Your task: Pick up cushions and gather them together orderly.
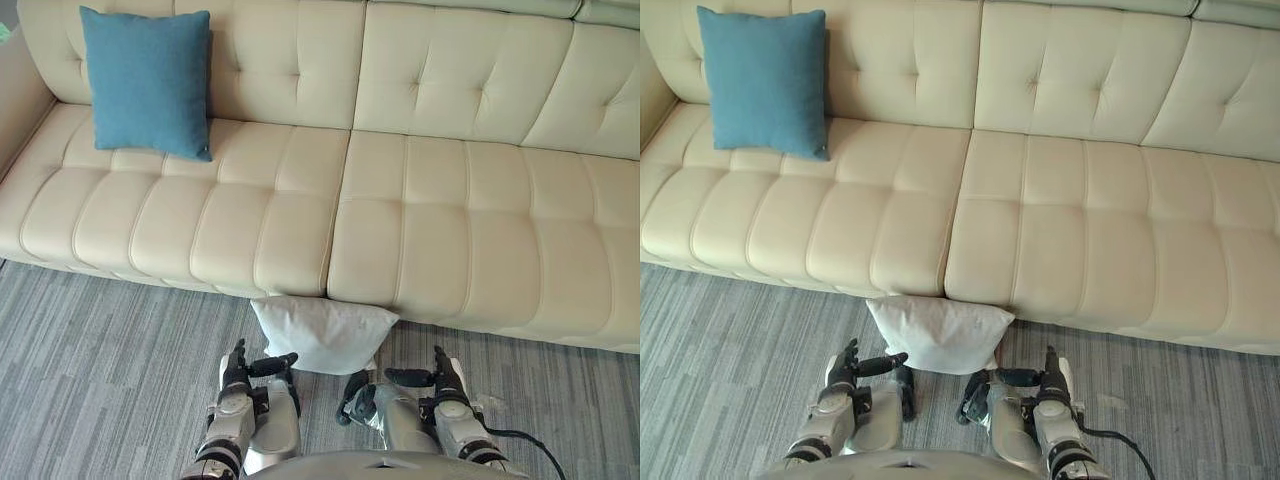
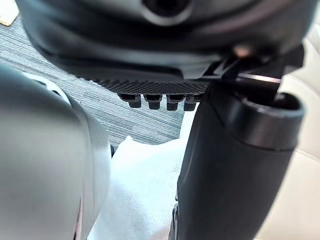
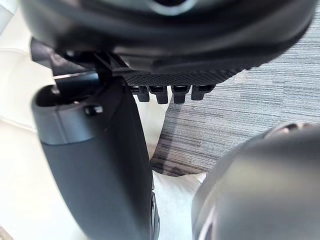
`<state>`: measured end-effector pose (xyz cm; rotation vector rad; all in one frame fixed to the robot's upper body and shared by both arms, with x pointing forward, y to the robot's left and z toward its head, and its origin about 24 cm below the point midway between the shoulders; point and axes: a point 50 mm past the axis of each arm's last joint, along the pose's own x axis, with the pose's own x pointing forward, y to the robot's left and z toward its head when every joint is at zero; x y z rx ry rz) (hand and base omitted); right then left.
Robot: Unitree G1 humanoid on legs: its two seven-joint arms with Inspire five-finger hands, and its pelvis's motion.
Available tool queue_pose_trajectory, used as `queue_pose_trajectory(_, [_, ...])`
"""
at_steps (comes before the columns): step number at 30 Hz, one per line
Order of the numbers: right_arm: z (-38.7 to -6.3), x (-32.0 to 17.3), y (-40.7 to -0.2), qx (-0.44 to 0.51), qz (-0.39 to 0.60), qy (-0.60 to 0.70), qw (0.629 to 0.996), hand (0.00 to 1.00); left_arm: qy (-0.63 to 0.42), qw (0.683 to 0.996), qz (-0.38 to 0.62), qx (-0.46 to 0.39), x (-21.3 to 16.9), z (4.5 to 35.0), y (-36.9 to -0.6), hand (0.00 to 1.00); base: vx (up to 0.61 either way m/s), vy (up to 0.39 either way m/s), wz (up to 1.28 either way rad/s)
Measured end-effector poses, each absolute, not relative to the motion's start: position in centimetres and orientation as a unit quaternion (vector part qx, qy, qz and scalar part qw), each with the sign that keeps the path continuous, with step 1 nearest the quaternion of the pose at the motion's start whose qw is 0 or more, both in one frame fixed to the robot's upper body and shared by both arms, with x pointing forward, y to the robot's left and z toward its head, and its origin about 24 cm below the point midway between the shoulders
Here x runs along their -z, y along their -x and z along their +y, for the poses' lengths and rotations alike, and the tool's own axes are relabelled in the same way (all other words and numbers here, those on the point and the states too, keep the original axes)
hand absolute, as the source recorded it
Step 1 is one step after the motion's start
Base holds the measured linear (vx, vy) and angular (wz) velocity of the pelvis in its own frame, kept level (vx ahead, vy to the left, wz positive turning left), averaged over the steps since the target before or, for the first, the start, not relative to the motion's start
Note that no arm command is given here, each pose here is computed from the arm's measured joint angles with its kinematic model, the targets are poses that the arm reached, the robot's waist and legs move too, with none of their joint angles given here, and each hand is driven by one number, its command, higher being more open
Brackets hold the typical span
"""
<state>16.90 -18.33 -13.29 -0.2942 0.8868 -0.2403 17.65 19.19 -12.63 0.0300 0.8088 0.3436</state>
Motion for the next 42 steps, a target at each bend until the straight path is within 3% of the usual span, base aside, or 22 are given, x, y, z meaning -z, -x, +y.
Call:
queue_pose_trajectory(5, [-17.9,12.7,-17.9,0.125,0.41,0.117,0.896,1.0,-0.006,0.916,0.362,-0.174,11.6,19.3,-19.3,1.0,-0.15,0.041,0.06])
queue_pose_trajectory(10, [-17.9,10.2,-22.0,0.15,0.347,0.065,0.923,1.0,0.008,0.938,0.293,-0.187,8.6,20.1,-23.5,1.0,-0.17,0.026,-0.1])
queue_pose_trajectory(15, [-17.4,5.4,-27.9,0.159,0.254,0.016,0.954,1.0,0.009,0.96,0.199,-0.196,3.7,21.0,-28.8,1.0,-0.17,0.026,-0.08])
queue_pose_trajectory(24, [-16.2,-3.6,-35.3,0.173,0.113,-0.026,0.978,1.0,0.005,0.979,0.055,-0.198,-5.4,21.1,-35.2,1.0,-0.1,0.058,-0.07])
queue_pose_trajectory(25, [-15.9,-4.8,-36.0,0.173,0.096,-0.029,0.98,0.0,0.005,0.979,0.039,-0.199,-6.5,21.0,-35.8,0.0,-0.04,0.074,-0.02])
queue_pose_trajectory(29, [-14.8,-8.2,-37.4,0.166,0.05,-0.065,0.983,0.0,0.009,0.98,-0.027,-0.197,-10.2,20.1,-36.9,0.0,-0.01,0.069,0.1])
queue_pose_trajectory(42, [-11.6,-10.2,-37.5,0.111,0.011,-0.059,0.992,0.0,0.005,0.982,-0.04,-0.183,-11.1,17.1,-36.9,0.0,-0.04,0.072,0.08])
